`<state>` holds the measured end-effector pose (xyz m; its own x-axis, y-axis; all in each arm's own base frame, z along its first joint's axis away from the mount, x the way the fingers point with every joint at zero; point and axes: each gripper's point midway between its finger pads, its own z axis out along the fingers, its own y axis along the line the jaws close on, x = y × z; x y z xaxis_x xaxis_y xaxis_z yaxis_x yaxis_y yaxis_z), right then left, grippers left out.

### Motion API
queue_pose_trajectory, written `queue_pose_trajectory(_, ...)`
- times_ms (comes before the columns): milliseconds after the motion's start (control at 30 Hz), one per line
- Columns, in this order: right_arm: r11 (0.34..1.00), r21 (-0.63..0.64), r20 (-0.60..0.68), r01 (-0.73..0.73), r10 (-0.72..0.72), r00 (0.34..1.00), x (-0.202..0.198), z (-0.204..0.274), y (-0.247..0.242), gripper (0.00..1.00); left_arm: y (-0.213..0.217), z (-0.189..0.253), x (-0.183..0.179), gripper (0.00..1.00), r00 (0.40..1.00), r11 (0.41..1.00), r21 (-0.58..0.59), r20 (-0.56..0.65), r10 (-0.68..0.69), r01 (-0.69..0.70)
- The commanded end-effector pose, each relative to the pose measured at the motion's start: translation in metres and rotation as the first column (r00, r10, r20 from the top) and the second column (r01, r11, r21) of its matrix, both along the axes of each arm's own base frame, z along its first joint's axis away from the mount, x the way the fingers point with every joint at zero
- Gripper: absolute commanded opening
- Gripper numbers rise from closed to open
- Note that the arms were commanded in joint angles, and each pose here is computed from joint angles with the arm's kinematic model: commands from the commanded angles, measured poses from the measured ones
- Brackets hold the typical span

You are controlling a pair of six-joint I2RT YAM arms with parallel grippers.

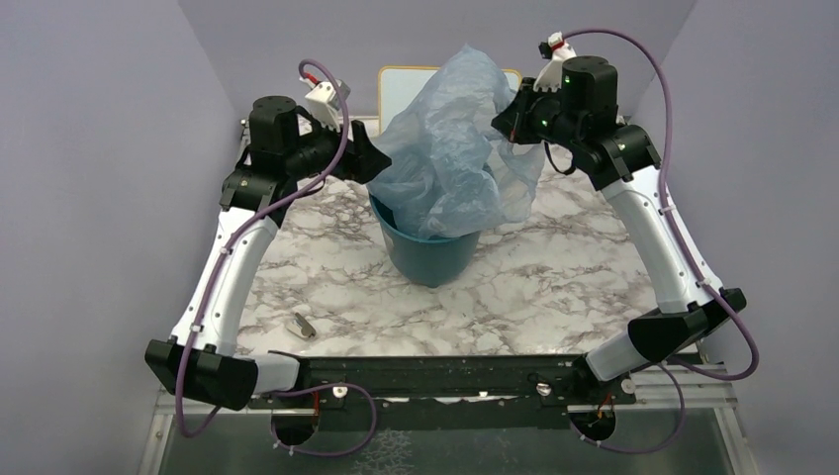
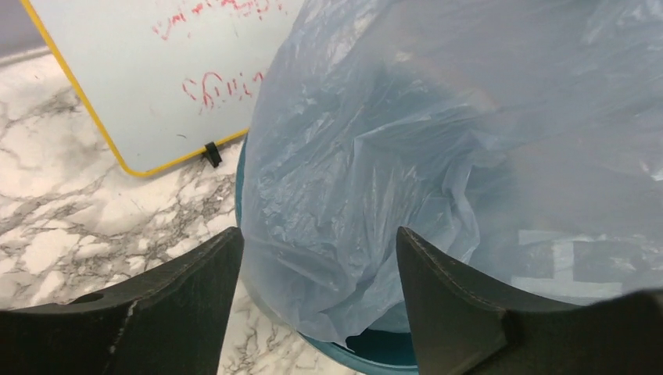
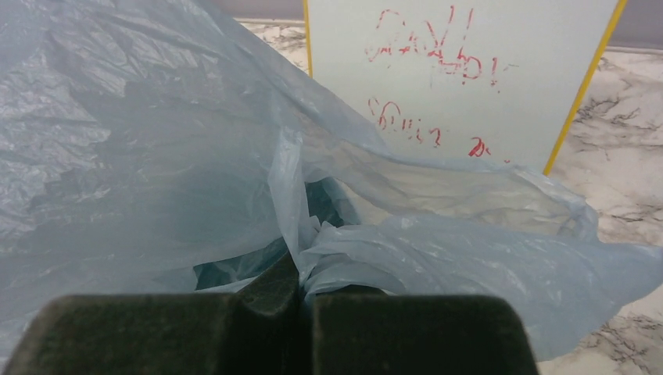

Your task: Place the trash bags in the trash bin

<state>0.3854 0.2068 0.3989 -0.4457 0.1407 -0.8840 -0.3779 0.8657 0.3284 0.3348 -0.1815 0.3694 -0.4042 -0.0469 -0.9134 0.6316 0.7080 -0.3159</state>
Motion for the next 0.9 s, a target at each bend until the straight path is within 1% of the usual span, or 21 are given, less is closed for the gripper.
queue_pose_trajectory(0, 0.998, 0.039, 0.063, -0.058, 0.056, 0.996, -0.006, 0.021, 0.007, 0.00, -0.015, -0.014, -0.011, 0.66, 0.991, 0.993, -0.038, -0.066, -0.113, 0.110)
queue_pose_trajectory(133, 0.997, 0.040, 0.078, -0.071, 0.068, 0.995, -0.008, 0.023, 0.008, 0.01, -0.024, -0.016, -0.014, 0.42, 0.980, 0.982, -0.067, -0.080, -0.184, 0.179)
queue_pose_trajectory(200, 0.997, 0.038, 0.091, -0.072, 0.068, 0.994, -0.009, 0.026, 0.007, 0.01, -0.026, -0.022, -0.008, 0.25, 0.977, 0.981, -0.074, -0.107, -0.184, 0.177)
queue_pose_trajectory(267, 0.996, 0.038, 0.104, -0.080, 0.076, 0.992, -0.011, 0.030, 0.007, 0.00, -0.027, -0.027, 0.000, 0.16, 0.977, 0.985, -0.077, -0.134, -0.166, 0.156)
queue_pose_trajectory(300, 0.996, 0.040, 0.112, -0.084, 0.079, 0.991, -0.012, 0.033, 0.008, 0.01, -0.031, -0.027, 0.001, 0.11, 0.973, 0.982, -0.088, -0.142, -0.181, 0.170)
queue_pose_trajectory(333, 0.995, 0.045, 0.121, -0.084, 0.078, 0.990, -0.013, 0.036, 0.007, 0.01, -0.036, -0.025, 0.000, 0.09, 0.968, 0.975, -0.099, -0.140, -0.210, 0.197)
queue_pose_trajectory(433, 0.994, 0.076, 0.158, -0.083, 0.070, 0.985, -0.016, 0.051, 0.007, 0.00, -0.058, -0.024, -0.002, 0.05, 0.954, 0.962, -0.093, -0.132, -0.269, 0.258)
queue_pose_trajectory(500, 0.989, 0.115, 0.199, -0.090, 0.066, 0.978, -0.020, 0.066, 0.007, 0.00, -0.075, -0.030, -0.003, 0.04, 0.944, 0.955, -0.084, -0.147, -0.295, 0.285)
queue_pose_trajectory(567, 0.978, 0.157, 0.264, -0.138, 0.093, 0.960, -0.027, 0.086, 0.012, 0.00, -0.087, -0.042, 0.000, 0.03, 0.946, 0.960, -0.054, -0.164, -0.281, 0.275)
queue_pose_trajectory(633, 0.963, 0.190, 0.309, -0.192, 0.127, 0.942, -0.036, 0.101, 0.018, 0.00, -0.101, -0.053, -0.002, 0.03, 0.936, 0.954, -0.041, -0.186, -0.298, 0.295)
queue_pose_trajectory(700, 0.954, 0.210, 0.317, -0.214, 0.140, 0.938, -0.039, 0.107, 0.021, 0.01, -0.111, -0.067, -0.005, 0.03, 0.922, 0.949, -0.039, -0.226, -0.313, 0.313)
queue_pose_trajectory(767, 0.954, 0.215, 0.303, -0.211, 0.140, 0.943, -0.038, 0.107, 0.022, 0.01, -0.112, -0.082, -0.003, 0.03, 0.920, 0.956, -0.031, -0.265, -0.289, 0.292)
queue_pose_trajectory(800, 0.955, 0.211, 0.292, -0.210, 0.144, 0.946, -0.037, 0.105, 0.023, 0.01, -0.109, -0.086, 0.000, 0.06, 0.928, 0.965, -0.018, -0.273, -0.255, 0.260)
queue_pose_trajectory(833, 0.956, 0.208, 0.277, -0.206, 0.144, 0.950, -0.036, 0.101, 0.023, 0.01, -0.105, -0.087, 0.002, 0.15, 0.938, 0.975, -0.006, -0.271, -0.217, 0.224)
queue_pose_trajectory(867, 0.959, 0.206, 0.261, -0.192, 0.136, 0.956, -0.033, 0.097, 0.022, 0.01, -0.100, -0.086, 0.005, 0.19, 0.949, 0.982, 0.007, -0.258, -0.182, 0.190)
